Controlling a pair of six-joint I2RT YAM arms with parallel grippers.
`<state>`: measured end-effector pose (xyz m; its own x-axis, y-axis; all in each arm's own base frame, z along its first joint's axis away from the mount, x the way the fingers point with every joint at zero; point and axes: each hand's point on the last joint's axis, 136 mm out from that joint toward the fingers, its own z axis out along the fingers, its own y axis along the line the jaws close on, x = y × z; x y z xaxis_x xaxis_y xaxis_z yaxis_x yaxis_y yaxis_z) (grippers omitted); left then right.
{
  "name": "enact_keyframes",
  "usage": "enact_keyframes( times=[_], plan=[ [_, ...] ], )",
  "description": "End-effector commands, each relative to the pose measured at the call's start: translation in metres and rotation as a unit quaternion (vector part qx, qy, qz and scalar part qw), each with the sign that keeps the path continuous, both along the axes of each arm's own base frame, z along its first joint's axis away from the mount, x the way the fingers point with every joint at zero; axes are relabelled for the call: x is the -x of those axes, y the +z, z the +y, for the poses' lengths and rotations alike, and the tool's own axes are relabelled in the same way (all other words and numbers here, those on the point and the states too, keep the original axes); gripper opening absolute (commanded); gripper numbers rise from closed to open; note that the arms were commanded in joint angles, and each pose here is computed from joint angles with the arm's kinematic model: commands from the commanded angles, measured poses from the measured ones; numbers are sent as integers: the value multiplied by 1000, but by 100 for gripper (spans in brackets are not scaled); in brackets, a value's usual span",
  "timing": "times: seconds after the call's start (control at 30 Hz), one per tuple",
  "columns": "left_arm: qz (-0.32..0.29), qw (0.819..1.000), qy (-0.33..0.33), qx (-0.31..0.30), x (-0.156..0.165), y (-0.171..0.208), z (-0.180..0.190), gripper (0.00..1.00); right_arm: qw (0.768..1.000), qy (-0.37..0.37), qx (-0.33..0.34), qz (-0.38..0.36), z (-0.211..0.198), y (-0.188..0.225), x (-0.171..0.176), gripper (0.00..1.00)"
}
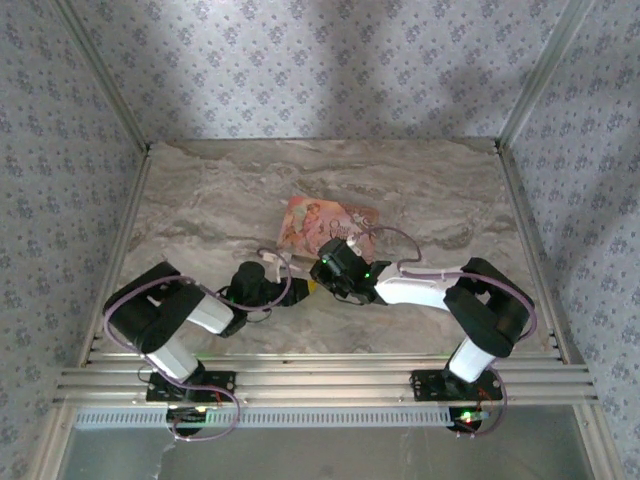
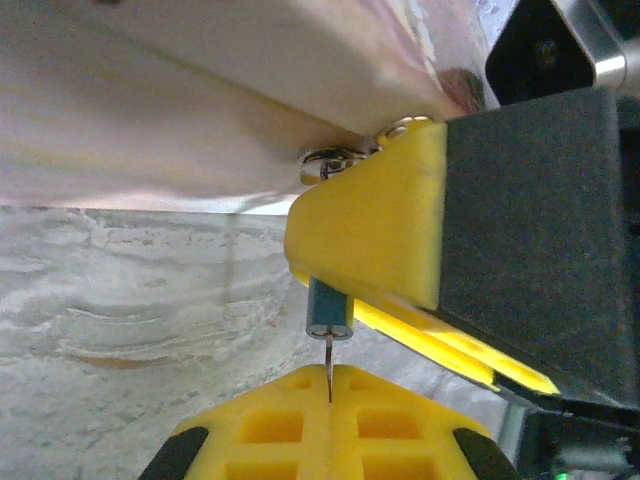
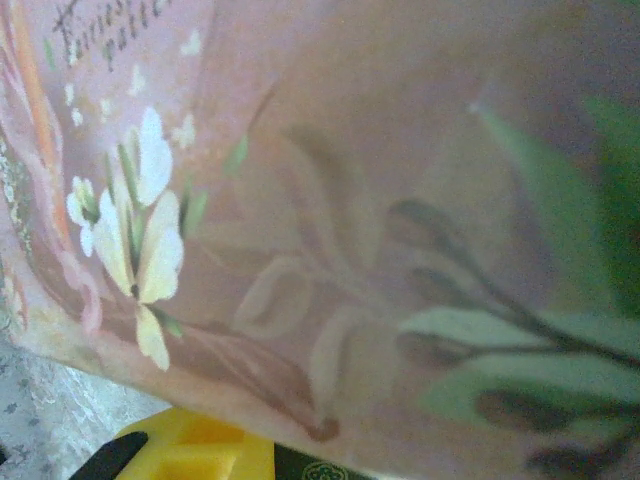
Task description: Unlock a padlock with a key
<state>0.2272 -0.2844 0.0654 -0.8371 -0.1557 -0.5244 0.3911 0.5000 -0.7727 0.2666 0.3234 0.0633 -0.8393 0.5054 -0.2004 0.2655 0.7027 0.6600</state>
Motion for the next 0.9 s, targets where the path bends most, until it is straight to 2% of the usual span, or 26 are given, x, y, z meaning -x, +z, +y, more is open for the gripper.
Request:
enact_keyframes(
  times=[0.0, 0.17, 0.37, 0.47, 0.6, 0.63, 0.67, 0.8, 0.87],
  plan=[
    [-200, 978, -52, -17, -5, 63, -24, 0, 997, 64, -6, 53, 18, -10, 29, 0],
    [-307, 935, -96, -151, 12, 44, -29, 0, 996, 76, -5, 54, 20, -2, 25, 0],
    [-376, 889, -113, -237, 21, 29, -35, 0, 995, 78, -12, 62, 21, -2, 24, 0],
    [-389, 880, -106, -251, 21, 31, -33, 0, 995, 81, -11, 63, 20, -1, 25, 0],
    [-429, 846, -102, -299, 24, 34, -31, 0, 994, 82, -12, 69, 20, -1, 26, 0],
    [-429, 846, -99, -302, 23, 34, -29, 0, 994, 79, -12, 69, 19, 0, 25, 0],
    [-427, 847, -97, -301, 22, 34, -28, 0, 994, 78, -13, 70, 19, 0, 25, 5],
    [-398, 866, -95, -289, 19, 27, -24, 0, 995, 74, -16, 62, 19, 8, 24, 33],
    [-388, 872, -88, -286, 17, 25, -22, 0, 996, 74, -13, 54, 18, 14, 23, 44]
  ],
)
